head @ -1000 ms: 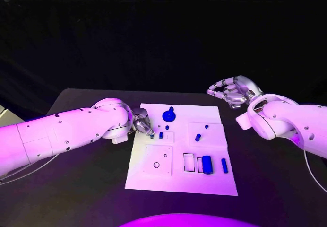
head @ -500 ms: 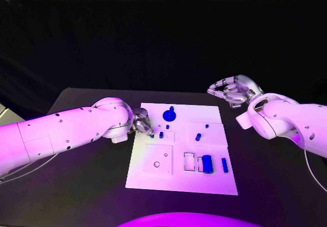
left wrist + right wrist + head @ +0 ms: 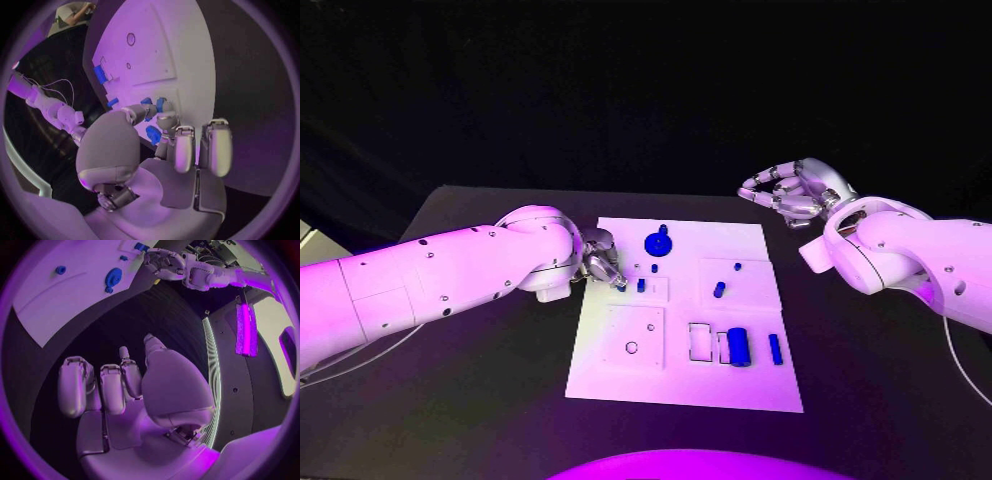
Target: Assemble the parts on the task board
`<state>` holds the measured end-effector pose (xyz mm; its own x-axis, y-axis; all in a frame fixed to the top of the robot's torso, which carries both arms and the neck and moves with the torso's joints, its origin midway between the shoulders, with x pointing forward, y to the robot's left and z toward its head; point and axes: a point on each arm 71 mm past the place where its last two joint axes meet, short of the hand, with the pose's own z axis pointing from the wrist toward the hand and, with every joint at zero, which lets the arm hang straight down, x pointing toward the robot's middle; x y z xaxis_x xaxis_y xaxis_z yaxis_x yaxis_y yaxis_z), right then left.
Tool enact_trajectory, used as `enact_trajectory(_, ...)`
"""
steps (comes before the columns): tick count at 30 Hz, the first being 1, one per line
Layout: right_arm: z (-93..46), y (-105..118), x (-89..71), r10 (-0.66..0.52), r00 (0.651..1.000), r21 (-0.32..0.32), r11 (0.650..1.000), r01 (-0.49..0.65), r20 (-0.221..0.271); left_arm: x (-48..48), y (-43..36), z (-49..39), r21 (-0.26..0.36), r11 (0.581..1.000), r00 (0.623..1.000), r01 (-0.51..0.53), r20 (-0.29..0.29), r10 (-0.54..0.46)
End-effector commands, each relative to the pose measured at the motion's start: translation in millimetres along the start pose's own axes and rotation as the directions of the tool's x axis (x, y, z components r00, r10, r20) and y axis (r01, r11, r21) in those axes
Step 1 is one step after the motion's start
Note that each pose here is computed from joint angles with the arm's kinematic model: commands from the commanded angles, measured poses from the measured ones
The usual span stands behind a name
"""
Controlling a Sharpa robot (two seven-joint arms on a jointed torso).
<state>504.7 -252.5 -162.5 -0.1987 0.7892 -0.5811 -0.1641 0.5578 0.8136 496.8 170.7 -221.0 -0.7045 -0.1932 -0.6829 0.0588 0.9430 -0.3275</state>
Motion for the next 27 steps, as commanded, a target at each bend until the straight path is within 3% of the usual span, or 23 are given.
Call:
enact_trajectory(1, -0.2, 1.2, 1.7, -0.005, 1.000, -0.014, 1.000, 0.005, -0.016, 2.2, -1.6, 1.1, 0.004, 1.000, 1.000, -0.012, -0.020, 0.012)
enact_trajectory(15, -0.9, 1.0, 1.1, -0.005, 1.000, -0.013, 1.000, 0.005, -0.015, 2.5, -2.4, 5.1, -0.011, 1.000, 1.000, -0.018, -0.022, 0.018)
enact_trajectory(27, -1.2, 1.1, 1.0, -0.005, 1.000, -0.014, 1.000, 0.005, -0.015, 1.7, -2.0, 3.4, -0.010, 1.000, 1.000, -0.022, 0.004, 0.022)
